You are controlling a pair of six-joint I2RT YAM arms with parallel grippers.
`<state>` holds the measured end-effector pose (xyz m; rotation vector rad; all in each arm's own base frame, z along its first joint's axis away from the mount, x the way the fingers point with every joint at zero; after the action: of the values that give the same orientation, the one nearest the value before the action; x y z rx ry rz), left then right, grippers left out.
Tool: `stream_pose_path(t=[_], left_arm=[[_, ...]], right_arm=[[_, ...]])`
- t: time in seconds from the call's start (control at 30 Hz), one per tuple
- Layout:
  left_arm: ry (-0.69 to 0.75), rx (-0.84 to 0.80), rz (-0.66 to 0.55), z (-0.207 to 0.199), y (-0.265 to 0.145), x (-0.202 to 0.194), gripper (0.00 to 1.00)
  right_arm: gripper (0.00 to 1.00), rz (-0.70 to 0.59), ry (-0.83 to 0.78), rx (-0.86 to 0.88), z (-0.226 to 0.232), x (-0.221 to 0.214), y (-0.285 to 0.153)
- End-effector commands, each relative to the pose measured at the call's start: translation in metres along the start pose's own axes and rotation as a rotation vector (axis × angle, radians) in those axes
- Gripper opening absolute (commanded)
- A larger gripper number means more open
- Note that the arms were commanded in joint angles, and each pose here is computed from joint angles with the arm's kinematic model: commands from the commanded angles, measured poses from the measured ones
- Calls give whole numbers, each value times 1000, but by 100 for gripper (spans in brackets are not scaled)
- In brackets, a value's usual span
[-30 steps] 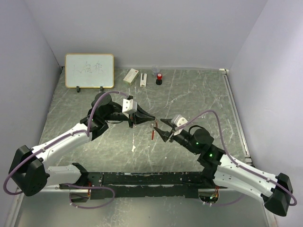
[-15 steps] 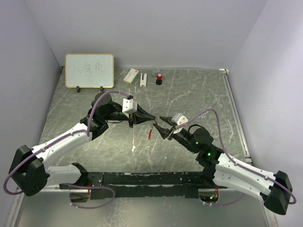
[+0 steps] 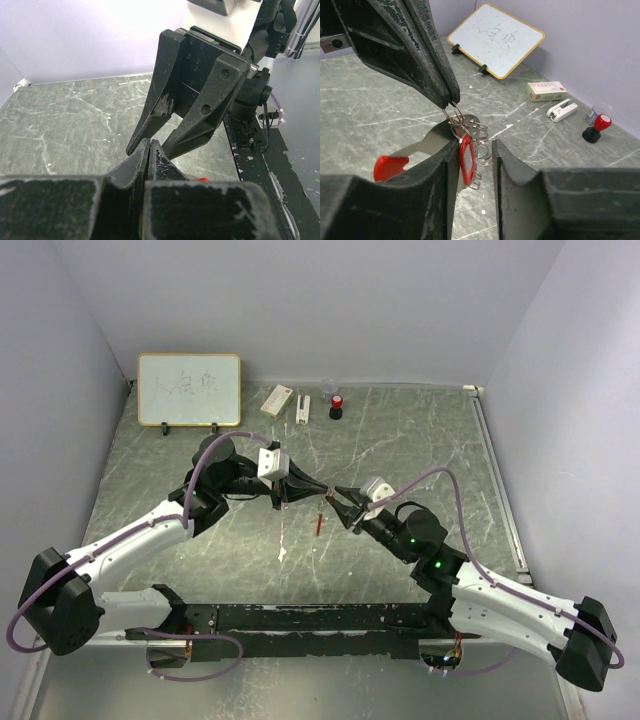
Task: Put the keys on the keyring
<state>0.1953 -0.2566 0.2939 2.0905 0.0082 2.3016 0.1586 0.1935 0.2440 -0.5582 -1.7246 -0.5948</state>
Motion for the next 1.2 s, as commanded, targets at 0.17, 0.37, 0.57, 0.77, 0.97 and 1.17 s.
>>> stream_pose_path(t=[0.17,0.37,0.57,0.77,0.97,1.17], left_arm=[[89,16,-80,-1,-5,33,7],[90,25,-84,-2,-6,34,7],[72,29,-74,-1,-6,27,7],[42,51,-65,3,-6,19,7],[19,55,-62,6,-6,15,7],[11,7,-71,4,-3,17,7]], right_arm=[[16,-15,-6,-52,-6,5,-2],[8,-5,-13,-71,-9,5,-6],[3,1,-37,-86,-13,11,-9],[0,39,-74,-96,-17,14,-10],[0,56,-85,-99,-18,13,-11],[0,51,-76,-83,-15,10,-9]])
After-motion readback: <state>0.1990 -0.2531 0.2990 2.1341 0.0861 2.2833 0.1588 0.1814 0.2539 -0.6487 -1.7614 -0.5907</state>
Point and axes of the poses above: each gripper's point midway between its finger pads, its own y axis out along the fingers, its own z axis along the line the jaws close on, x = y × z, the point moved 8 cm from there along -y, back along the fingers, and after that the axes turned 2 degrees about -y, right-handed, at the moved point
